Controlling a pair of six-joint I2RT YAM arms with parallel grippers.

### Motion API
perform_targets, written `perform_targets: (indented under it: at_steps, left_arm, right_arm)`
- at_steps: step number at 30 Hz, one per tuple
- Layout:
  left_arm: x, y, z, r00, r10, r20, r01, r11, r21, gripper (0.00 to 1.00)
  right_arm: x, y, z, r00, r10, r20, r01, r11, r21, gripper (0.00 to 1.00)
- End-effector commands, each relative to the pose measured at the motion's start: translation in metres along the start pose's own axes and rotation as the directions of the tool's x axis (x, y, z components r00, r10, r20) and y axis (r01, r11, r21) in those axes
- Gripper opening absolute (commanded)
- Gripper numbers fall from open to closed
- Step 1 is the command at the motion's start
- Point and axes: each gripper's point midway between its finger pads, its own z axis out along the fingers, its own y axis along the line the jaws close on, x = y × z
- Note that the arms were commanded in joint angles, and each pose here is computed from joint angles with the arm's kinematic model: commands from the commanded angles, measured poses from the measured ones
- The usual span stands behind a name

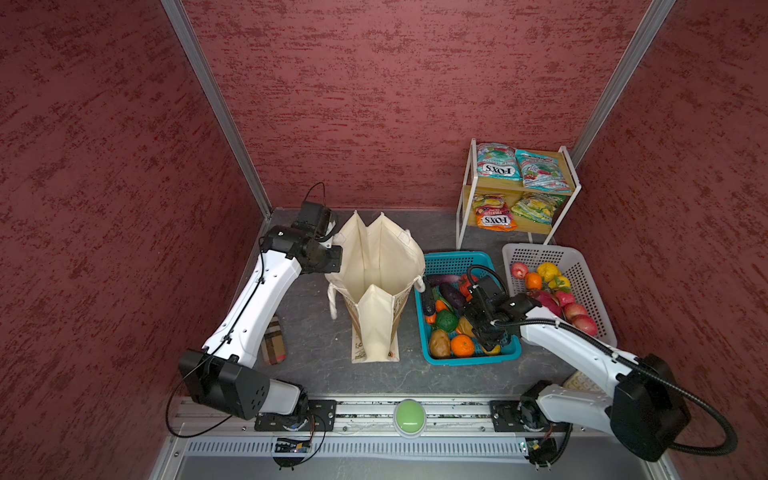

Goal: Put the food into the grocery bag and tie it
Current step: 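Lower the right gripper into the teal basket and grasp the yellow potato, then carry the potato with the right gripper into the open tote bag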

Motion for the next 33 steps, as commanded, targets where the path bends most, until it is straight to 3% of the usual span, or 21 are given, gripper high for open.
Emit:
perform_targets:
  at_steps: [1,19,27,33]
  left_arm:
    - [0.002,-0.005,0.006,1.000,0.012,-0.010,-0.012,1.000,0.009,0.00]
    - [0.004,-0.006,0.005,1.000,0.013,-0.007,-0.012,1.000,0.012,0.00]
    - [0.004,-0.006,0.002,1.000,0.017,0.005,-0.017,1.000,0.017,0.00]
    - [0.003,-0.009,0.001,1.000,0.017,0.014,-0.017,0.999,0.033,0.00]
  right_arm:
    - [-0.004,-0.001,0.001,0.999,0.045,0.017,-0.045,0.999,-0.016,0.86]
    - [-0.013,0.004,-0.020,0.996,0.041,0.073,-0.036,0.997,-0.075,0.60]
    - [-0.036,0.034,-0.087,0.973,-0.074,0.218,0.102,0.987,-0.122,0.58]
    - [-0.045,0.074,-0.136,0.937,-0.182,0.299,0.243,0.952,-0.184,0.57]
